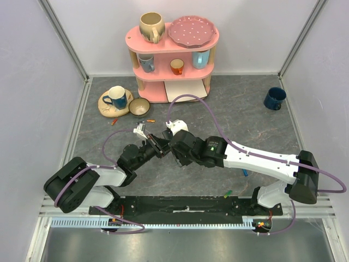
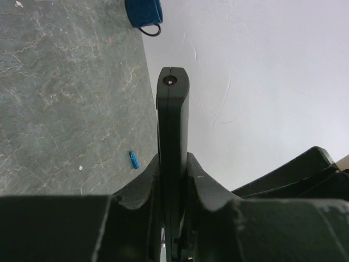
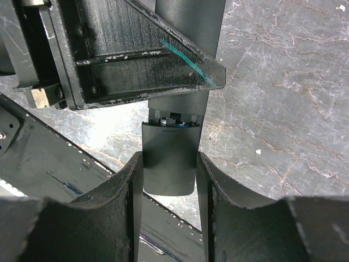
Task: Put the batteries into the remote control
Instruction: Load the battery cover into the remote control.
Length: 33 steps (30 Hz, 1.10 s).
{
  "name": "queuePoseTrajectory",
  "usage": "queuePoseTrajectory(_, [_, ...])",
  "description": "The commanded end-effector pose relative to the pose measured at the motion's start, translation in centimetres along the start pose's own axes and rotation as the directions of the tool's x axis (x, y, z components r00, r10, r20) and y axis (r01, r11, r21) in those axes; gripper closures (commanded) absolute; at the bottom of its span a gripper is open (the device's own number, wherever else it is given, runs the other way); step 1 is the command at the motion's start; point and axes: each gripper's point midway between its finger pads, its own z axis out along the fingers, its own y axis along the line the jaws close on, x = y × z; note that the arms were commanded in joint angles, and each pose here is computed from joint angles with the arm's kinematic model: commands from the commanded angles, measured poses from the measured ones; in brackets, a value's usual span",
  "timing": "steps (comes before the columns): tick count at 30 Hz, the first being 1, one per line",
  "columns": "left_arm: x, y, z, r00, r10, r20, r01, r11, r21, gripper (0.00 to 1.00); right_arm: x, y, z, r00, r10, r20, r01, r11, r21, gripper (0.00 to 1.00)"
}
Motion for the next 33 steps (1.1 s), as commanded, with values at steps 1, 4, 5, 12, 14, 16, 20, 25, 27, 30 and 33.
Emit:
queuePoseTrajectory(1, [-0.8,-1.8,-0.1,0.999,0.000,0.046,-0.002,0.998,0.057,0.98,-0.9,0.2,-0.6,0.998,0.031,0.046,-0.031,1.000,-0.007,0.87])
queuePoseTrajectory(4, [-0.8,-1.7,-0.2,0.999,0.001,0.045,-0.003,0.999,0.054,0.98,-0.8,0.1,-0.7,0.998,0.031,0.046,-0.031,1.000,-0.004,0.87])
queuePoseTrajectory(5, [-0.8,-1.6,-0.1,0.999,-0.001,0.046,-0.002,0.999,0.054,0.98,-0.7,0.1,-0.7,0.999,0.032,0.044,-0.031,0.999,-0.004,0.87])
queuePoseTrajectory(12, [-0.8,-2.1,-0.1,0.999,-0.005,0.042,0.002,0.998,0.069,0.98,-0.1,0.0,-0.2,0.999,0.023,0.026,-0.023,1.000,0.000,0.87])
queuePoseTrajectory(14, [-0.8,-2.4,-0.1,0.999,-0.007,0.040,0.003,0.997,0.077,0.98,0.0,-0.1,-0.1,0.999,0.024,0.024,-0.024,1.000,0.004,0.87])
queuePoseTrajectory(16, [-0.8,-2.6,-0.2,0.999,-0.008,0.037,0.005,0.996,0.087,0.98,0.0,-0.2,-0.1,0.999,0.024,0.025,-0.024,1.000,0.009,0.87])
queuePoseTrajectory(20, [-0.6,-3.2,-0.3,1.000,-0.009,0.029,0.006,0.994,0.106,0.98,0.1,-0.3,0.1,1.000,0.022,0.022,-0.022,1.000,0.015,0.87])
queuePoseTrajectory(25, [-0.5,-4.0,-0.4,1.000,-0.009,0.015,0.006,0.990,0.139,0.98,0.2,-0.1,0.1,1.000,0.023,0.021,-0.023,1.000,0.008,0.88])
queuePoseTrajectory(27, [-0.3,-4.2,-0.5,1.000,-0.012,0.009,0.011,0.989,0.150,0.98,0.2,-0.1,0.2,1.000,0.023,0.017,-0.023,1.000,0.006,0.87])
queuePoseTrajectory(30, [-0.4,-4.8,-0.5,1.000,-0.014,0.011,0.012,0.986,0.169,0.98,0.3,0.0,0.3,1.000,0.022,0.012,-0.022,1.000,0.003,0.87])
queuePoseTrajectory(33, [-0.4,-5.1,-0.6,1.000,-0.016,0.011,0.013,0.984,0.178,0.98,0.6,0.0,0.5,1.000,0.020,0.002,-0.020,1.000,0.005,0.87])
